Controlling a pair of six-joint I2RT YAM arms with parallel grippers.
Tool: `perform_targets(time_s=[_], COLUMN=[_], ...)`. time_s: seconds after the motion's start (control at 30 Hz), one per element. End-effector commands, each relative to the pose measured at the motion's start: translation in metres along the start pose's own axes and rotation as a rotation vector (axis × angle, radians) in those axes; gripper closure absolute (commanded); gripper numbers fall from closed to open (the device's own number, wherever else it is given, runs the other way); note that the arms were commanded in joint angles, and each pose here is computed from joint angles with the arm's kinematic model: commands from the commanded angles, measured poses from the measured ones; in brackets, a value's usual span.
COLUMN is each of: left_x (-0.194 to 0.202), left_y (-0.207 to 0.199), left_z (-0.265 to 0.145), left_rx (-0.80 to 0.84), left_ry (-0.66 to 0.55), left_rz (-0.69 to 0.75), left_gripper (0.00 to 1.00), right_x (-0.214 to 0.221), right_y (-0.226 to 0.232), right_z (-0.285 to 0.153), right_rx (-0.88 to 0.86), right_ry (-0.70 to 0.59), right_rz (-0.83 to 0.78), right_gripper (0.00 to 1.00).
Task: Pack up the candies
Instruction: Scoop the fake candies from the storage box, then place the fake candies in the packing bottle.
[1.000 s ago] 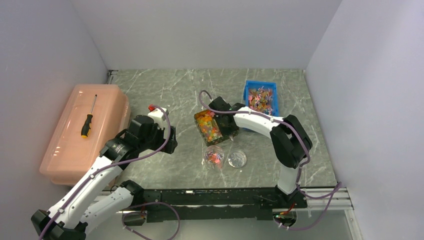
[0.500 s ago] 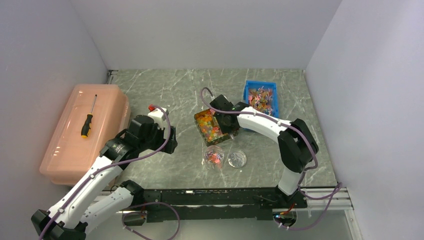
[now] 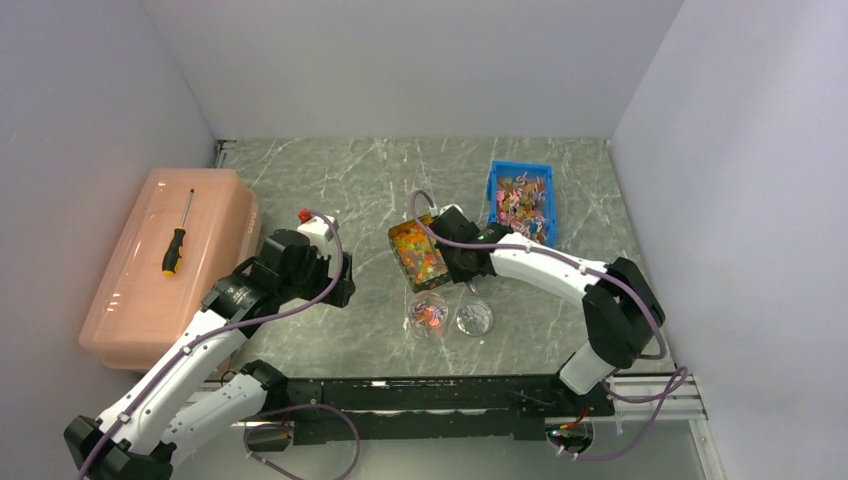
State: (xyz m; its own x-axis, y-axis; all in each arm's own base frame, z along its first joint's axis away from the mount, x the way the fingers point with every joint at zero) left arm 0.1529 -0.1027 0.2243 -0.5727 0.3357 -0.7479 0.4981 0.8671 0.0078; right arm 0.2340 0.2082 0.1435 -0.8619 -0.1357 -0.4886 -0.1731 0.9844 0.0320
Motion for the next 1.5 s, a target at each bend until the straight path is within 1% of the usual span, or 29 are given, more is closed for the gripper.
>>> perform_targets(time_s=[0.0, 0.17, 0.33, 0.53, 0.8, 1.07, 1.3, 1.47], left_x=[-0.005, -0.005, -0.005, -0.005, -0.005, -0.006, -0.008, -0.018], left_y=[0.0, 0.0, 0.001, 0.001, 0.001, 0.0, -0.003, -0.012], left_z=[-0.002, -0.002, -0.002, -0.002, -0.004, -0.004, -0.006, -0.011], left_rx=[-0.007, -0.014, -0.017, -0.023, -0.024, -0.006, 0.018, 0.114], left_ry=[-0.015, -0.01, -0.009, -0.008, -0.016, -0.019, -0.037, -0.081], left_rz=[-0.01, -0.01, -0.011, -0.013, -0.017, -0.012, -0.011, -0.016], left_gripper=[0.01, 0.01, 0.01, 0.01, 0.01, 0.01, 0.01, 0.01], right_x=[-0.014, -0.006, 0.005, 0.016, 0.026, 0.038, 0.049, 0.059], right_y=[0.008, 0.006, 0.0, -0.005, -0.007, -0.011, -0.012, -0.005], right_z=[-0.026, -0.054, -0.069, -0.083, -0.109, -0.149, -0.176, -0.196], right_rx=[-0.07, -0.111, -0.132, -0.145, -0.129, -0.184, -0.192, -0.27], right_ry=[-0.157, -0.225, -0.268, -0.277, -0.198, -0.129, -0.045, -0.001], right_rz=[0.046, 0.044, 0.054, 0.054, -0.003, 0.012, 0.0, -0.059], right_gripper=[1.0, 1.0, 1.0, 1.0, 1.0, 1.0, 1.0, 1.0])
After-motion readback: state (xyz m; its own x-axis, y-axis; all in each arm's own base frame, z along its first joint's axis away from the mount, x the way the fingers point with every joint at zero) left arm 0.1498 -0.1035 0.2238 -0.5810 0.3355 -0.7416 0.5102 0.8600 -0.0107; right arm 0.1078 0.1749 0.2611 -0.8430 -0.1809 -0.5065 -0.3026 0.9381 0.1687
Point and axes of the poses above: each gripper's point midway between its finger pads, its own z axis out along the fingers, its own y axis along the line the jaws close on, x = y × z, the point moved 8 cm from there along -z, back along the fingers, and after that the axes turned 14 degrees about z, right-handed, at the moved point
